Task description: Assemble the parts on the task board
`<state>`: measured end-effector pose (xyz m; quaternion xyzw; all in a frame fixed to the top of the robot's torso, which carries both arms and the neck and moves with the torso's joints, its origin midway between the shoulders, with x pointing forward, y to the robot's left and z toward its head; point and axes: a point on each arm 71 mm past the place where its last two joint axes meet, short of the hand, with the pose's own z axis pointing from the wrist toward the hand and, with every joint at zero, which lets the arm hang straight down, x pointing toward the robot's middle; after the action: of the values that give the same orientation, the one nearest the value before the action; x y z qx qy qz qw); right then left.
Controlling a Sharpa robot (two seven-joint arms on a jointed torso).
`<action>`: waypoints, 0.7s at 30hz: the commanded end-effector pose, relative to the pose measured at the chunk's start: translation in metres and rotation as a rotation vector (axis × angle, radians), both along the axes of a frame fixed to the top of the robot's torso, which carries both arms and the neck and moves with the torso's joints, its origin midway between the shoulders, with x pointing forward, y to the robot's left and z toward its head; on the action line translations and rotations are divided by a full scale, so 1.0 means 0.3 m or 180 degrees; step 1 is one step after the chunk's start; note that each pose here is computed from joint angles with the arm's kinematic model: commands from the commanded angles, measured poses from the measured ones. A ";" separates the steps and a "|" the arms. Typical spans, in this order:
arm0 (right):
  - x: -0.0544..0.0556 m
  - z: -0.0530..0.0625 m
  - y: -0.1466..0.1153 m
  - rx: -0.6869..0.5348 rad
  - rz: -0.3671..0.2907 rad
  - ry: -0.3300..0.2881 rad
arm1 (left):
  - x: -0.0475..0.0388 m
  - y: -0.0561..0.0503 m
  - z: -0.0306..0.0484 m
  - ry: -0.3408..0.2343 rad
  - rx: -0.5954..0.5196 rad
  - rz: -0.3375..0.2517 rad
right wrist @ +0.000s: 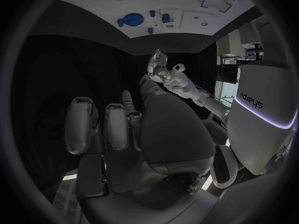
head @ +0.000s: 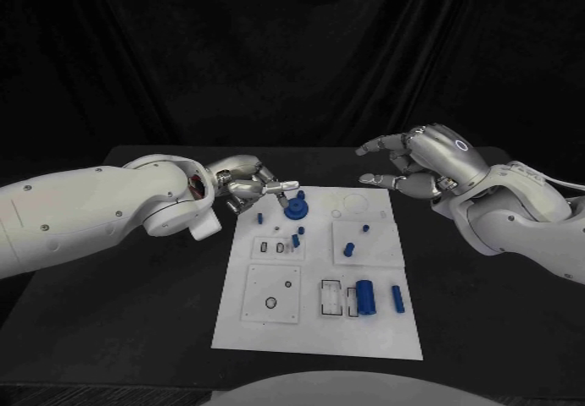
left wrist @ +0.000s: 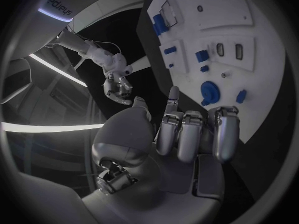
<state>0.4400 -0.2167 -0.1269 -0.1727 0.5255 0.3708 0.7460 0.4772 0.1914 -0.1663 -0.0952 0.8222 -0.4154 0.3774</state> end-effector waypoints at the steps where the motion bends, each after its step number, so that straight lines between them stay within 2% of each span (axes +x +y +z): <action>1: 0.005 -0.016 -0.012 -0.0072 -0.0070 0.0132 | -0.012 0.008 -0.048 0.0409 0.0890 -0.0061; 4: 0.004 -0.029 -0.027 -0.0082 -0.0105 0.0163 | -0.007 -0.015 -0.053 0.0280 0.1254 -0.0143; 7: 0.002 -0.040 -0.037 -0.0082 -0.0130 0.0177 | -0.002 -0.031 -0.058 0.0251 0.1450 -0.0170; 21: -0.003 -0.107 -0.053 -0.0131 -0.0186 0.0340 | 0.005 -0.084 -0.083 0.0429 0.2094 -0.0209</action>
<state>0.4381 -0.2320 -0.1570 -0.1581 0.5693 0.3527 0.7257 0.4789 0.1626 -0.1896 0.0147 0.9267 -0.1773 0.3311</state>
